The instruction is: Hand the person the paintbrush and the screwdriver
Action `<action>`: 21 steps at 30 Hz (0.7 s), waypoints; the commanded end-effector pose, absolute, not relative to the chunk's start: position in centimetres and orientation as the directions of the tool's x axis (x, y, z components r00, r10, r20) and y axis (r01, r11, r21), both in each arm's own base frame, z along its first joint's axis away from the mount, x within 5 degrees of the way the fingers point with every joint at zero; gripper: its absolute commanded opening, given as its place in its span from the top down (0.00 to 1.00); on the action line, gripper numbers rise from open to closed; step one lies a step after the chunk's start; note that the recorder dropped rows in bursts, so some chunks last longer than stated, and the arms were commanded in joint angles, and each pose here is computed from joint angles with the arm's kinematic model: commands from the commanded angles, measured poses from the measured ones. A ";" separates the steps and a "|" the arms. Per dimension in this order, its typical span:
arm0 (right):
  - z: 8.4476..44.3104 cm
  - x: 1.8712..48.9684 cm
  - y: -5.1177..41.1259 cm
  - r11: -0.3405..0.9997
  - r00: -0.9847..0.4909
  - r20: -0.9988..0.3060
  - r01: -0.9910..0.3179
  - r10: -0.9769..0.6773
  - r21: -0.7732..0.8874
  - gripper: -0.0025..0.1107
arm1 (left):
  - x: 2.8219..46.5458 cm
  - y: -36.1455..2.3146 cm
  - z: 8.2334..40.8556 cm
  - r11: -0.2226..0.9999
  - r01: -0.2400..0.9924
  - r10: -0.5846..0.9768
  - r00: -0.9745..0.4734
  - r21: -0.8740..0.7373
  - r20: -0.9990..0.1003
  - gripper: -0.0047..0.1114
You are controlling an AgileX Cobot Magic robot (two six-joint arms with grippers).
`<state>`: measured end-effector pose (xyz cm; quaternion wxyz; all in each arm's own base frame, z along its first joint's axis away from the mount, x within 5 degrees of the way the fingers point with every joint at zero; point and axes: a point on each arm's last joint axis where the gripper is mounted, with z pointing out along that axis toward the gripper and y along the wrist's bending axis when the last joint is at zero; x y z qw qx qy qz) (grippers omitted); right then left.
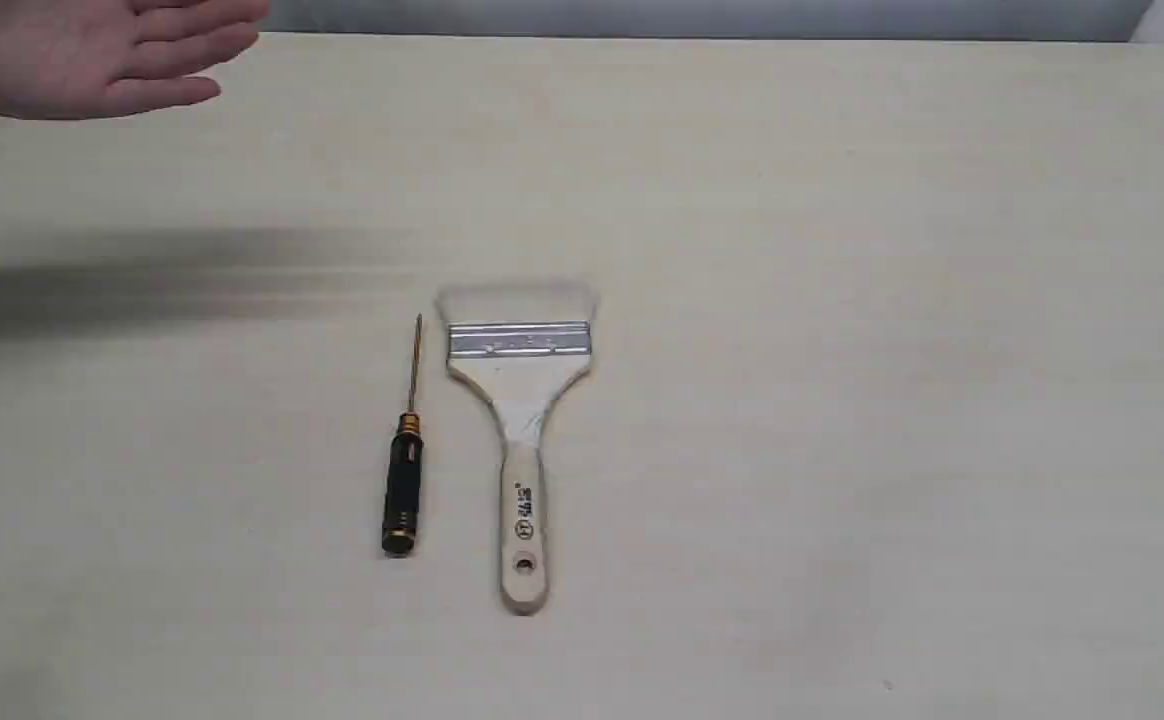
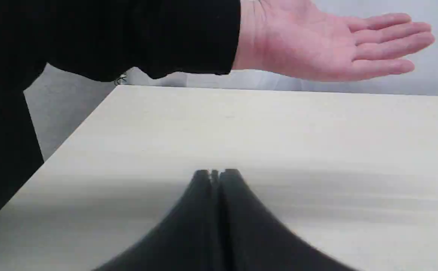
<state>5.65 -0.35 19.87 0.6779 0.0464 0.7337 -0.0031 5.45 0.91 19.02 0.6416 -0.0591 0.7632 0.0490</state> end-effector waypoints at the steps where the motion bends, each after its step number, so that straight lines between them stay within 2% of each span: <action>1: 19.9 5.6 -0.4 0.996 -0.059 -0.996 0.075 0.061 0.057 0.89 | 5.5 0.8 19.0 0.990 -0.144 -0.031 -0.160 -0.008 -0.987 0.96; 21: 20.2 5.6 -0.4 0.996 -0.036 -0.998 0.075 0.060 0.057 0.89 | 5.5 0.9 19.1 0.990 -0.144 -0.027 -0.159 -0.004 -0.987 0.96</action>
